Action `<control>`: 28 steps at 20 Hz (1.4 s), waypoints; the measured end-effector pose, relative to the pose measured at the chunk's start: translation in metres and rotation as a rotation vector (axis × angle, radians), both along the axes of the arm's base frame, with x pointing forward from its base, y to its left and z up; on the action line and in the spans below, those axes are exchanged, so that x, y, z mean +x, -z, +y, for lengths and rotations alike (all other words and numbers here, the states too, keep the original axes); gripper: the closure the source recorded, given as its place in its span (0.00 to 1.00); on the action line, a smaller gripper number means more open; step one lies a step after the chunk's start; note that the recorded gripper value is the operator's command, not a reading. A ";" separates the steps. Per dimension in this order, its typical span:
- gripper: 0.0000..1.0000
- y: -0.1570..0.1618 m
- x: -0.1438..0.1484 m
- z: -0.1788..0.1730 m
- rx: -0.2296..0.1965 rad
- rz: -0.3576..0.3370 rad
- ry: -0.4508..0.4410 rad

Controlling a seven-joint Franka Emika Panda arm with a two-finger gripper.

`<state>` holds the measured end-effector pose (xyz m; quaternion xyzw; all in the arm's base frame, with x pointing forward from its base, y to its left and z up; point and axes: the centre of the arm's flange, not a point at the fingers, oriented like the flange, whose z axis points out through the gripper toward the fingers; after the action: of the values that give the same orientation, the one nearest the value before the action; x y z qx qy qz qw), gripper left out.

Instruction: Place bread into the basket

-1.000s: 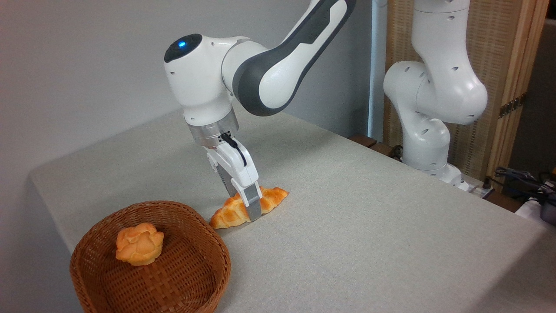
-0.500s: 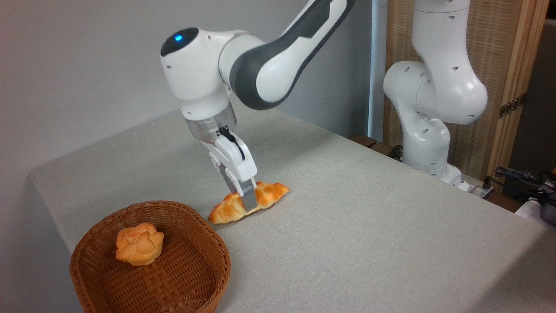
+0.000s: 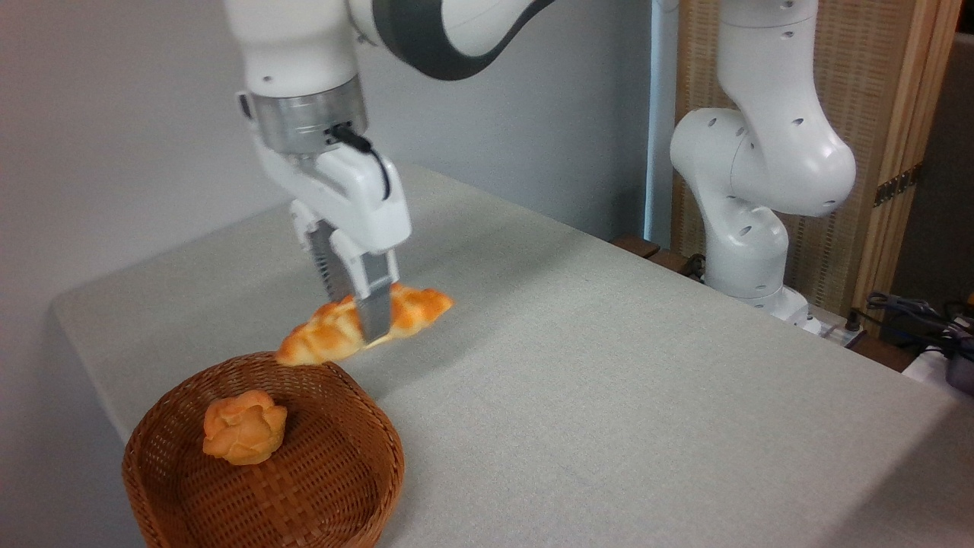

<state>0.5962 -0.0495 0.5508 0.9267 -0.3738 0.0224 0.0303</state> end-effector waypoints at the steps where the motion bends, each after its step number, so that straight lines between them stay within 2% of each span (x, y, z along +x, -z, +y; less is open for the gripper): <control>1: 0.44 0.005 0.015 0.001 -0.004 -0.022 -0.005; 3: 0.40 0.023 0.043 0.001 -0.013 -0.089 -0.012; 4: 0.32 0.033 0.054 0.001 -0.016 -0.114 -0.016; 6: 0.01 0.048 0.069 0.001 -0.021 -0.157 -0.022; 9: 0.00 0.056 0.080 0.004 -0.023 -0.196 -0.031; 23: 0.00 0.054 0.080 0.004 -0.019 -0.204 0.005; 26: 0.00 0.036 0.076 0.010 -0.018 -0.217 -0.002; 28: 0.00 0.009 0.059 0.016 -0.014 -0.176 -0.005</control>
<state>0.6555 -0.0331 0.5416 0.9218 -0.3727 0.1066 0.0037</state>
